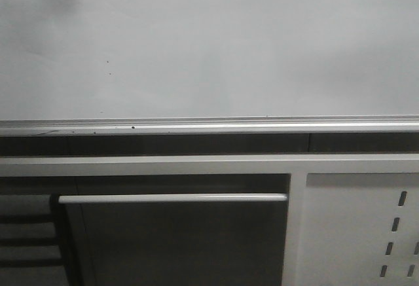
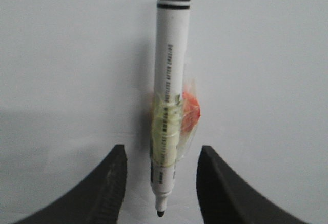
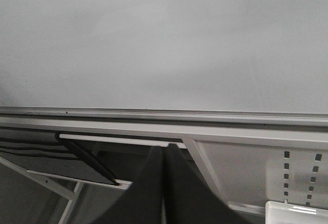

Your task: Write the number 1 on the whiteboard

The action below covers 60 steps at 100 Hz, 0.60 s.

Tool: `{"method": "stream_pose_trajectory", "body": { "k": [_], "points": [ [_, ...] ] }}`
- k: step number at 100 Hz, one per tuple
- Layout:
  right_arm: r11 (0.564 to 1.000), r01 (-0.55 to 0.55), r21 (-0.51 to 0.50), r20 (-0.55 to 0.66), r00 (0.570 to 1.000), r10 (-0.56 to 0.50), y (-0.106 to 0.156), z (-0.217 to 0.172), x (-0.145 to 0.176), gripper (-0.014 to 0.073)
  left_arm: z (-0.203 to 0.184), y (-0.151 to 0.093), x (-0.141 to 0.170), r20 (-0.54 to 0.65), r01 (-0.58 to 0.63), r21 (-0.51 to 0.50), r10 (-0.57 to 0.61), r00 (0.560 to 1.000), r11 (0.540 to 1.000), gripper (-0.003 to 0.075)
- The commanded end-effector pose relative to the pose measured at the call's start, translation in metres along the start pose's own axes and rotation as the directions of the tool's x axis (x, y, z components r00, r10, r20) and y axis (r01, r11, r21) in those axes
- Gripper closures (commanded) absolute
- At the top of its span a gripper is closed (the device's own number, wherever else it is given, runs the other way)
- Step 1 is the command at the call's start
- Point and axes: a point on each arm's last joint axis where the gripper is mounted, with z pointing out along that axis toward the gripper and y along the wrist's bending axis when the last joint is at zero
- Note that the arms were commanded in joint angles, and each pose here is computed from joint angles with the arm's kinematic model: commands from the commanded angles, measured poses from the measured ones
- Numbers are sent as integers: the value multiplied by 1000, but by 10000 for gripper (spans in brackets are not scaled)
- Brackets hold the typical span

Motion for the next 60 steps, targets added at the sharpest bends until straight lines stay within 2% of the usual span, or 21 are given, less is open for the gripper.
{"method": "stream_pose_trajectory", "body": {
  "k": [1, 20, 60],
  "points": [
    [1000, 4, 5, 72, 997, -4, 2, -3, -14, 659, 0, 0, -21, 99, 0, -16, 1, 995, 1000, 423],
    [1000, 4, 8, 80, 997, -4, 2, -3, -15, 659, 5, -6, -27, 105, -7, 9, 6, 994, 1000, 423],
    [1000, 4, 5, 72, 997, -4, 2, -3, -14, 659, 15, 1, -29, 107, -13, -37, 17, 994, 999, 427]
  ]
}}
